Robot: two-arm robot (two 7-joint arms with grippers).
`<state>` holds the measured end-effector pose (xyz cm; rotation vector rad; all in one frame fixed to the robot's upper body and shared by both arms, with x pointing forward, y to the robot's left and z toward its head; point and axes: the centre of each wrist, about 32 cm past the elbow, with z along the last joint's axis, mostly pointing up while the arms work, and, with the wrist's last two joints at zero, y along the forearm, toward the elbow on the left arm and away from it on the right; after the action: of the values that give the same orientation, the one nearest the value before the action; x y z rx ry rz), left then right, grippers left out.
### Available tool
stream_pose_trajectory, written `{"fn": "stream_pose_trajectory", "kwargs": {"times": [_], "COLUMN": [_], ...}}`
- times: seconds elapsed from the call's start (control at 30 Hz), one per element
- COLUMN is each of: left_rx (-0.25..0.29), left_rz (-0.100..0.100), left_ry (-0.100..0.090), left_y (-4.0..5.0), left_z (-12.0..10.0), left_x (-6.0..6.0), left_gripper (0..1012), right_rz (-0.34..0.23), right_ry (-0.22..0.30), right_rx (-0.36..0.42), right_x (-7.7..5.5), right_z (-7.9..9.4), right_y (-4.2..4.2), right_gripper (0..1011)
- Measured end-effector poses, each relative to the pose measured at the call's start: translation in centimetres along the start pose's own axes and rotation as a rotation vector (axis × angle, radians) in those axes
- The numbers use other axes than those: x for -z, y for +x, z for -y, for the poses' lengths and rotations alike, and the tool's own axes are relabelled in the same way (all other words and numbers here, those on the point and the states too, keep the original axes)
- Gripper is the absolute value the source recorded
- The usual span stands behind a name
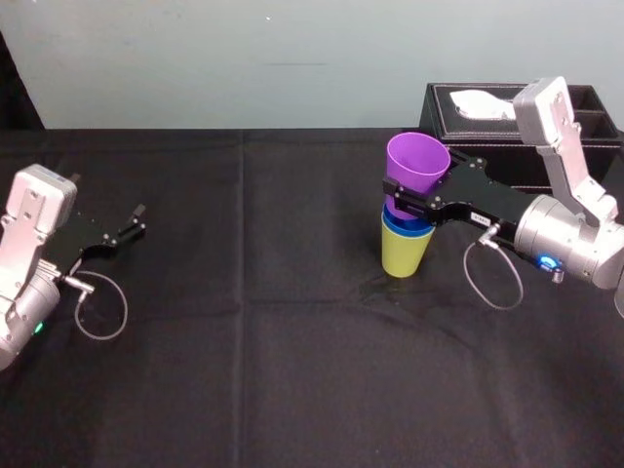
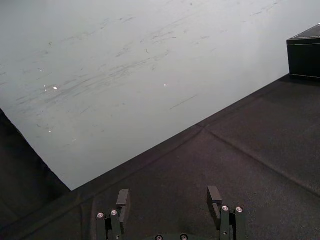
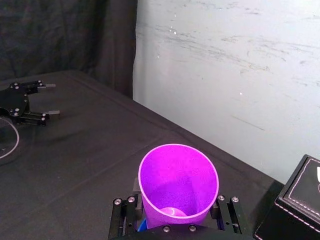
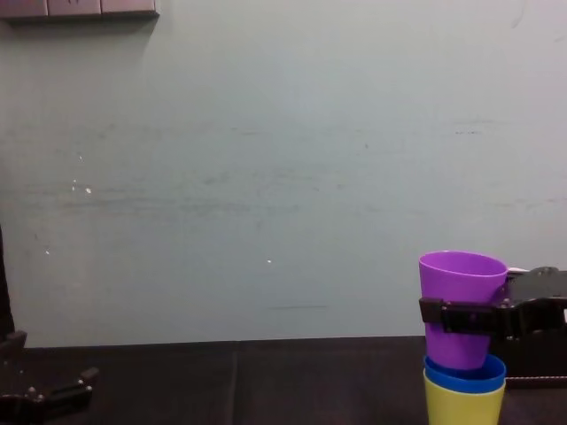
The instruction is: Stack the three plastic cups sequentially using one hand.
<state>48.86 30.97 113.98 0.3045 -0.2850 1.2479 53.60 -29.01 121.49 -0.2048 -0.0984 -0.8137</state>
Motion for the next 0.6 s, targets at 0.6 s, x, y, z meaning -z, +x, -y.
{"fn": "stream_pose_trajectory", "kwargs": {"times": [0.6], "left_rx": [0.0], "left_rz": [0.0], "left_ry": [0.0], "left_y": [0.0], "left_z": [0.0], "left_x": [0.0], "left_gripper": [1011], "right_rz": [-0.015], "right_ry": [-0.021], "right_rx": [0.005], "right_x": [1.1], "right_z": [-0.1], "right_y": [-0.23], "right_gripper": [729]}}
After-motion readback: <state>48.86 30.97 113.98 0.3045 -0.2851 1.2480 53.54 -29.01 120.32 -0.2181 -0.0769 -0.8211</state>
